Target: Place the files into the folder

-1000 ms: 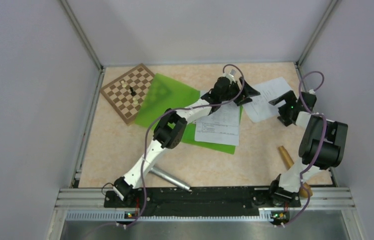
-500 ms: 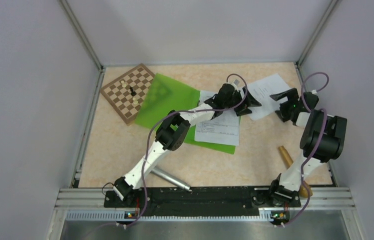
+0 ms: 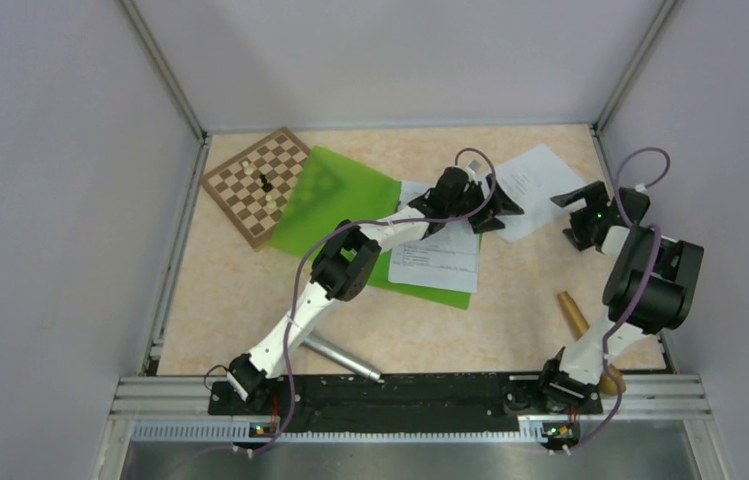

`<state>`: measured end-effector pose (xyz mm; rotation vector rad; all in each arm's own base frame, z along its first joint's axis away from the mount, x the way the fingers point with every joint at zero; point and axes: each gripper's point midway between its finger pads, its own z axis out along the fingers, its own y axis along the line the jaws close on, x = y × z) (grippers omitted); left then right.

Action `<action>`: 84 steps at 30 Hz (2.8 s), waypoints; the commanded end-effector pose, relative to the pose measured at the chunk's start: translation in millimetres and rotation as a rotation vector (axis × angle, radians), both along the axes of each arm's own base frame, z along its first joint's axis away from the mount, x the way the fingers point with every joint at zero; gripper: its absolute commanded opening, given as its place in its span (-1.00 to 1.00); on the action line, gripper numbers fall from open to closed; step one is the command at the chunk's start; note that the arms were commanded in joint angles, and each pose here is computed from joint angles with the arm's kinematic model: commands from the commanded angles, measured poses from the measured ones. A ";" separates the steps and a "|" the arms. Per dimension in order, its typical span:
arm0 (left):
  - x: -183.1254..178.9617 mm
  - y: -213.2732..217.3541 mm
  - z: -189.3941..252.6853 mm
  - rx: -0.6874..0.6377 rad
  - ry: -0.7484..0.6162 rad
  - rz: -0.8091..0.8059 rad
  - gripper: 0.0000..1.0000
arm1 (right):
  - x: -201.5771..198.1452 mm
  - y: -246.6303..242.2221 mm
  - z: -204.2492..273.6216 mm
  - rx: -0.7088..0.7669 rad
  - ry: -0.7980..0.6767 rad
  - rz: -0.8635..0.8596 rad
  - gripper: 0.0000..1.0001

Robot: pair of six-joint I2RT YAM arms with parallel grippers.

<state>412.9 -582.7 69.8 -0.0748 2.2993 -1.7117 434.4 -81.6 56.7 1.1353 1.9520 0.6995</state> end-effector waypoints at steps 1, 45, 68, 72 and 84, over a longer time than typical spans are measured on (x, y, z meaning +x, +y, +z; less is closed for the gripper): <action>-19.5 -2.3 6.0 0.001 0.013 -0.070 0.74 | -42.2 -33.8 -4.5 -0.104 0.110 -0.118 0.98; 36.3 26.4 15.8 0.102 -0.120 0.084 0.75 | -43.9 -10.0 -33.4 -0.045 0.136 -0.014 0.97; 8.6 38.0 -16.6 0.195 -0.044 -0.021 0.75 | 11.9 71.8 6.5 0.122 -0.158 0.186 0.97; 6.0 38.7 -15.4 0.188 -0.040 -0.029 0.75 | 4.9 63.9 -10.0 0.086 -0.087 0.147 0.79; -5.3 43.0 74.3 0.099 -0.157 -0.066 0.75 | 1.7 45.8 11.4 -0.051 -0.037 0.119 -1.00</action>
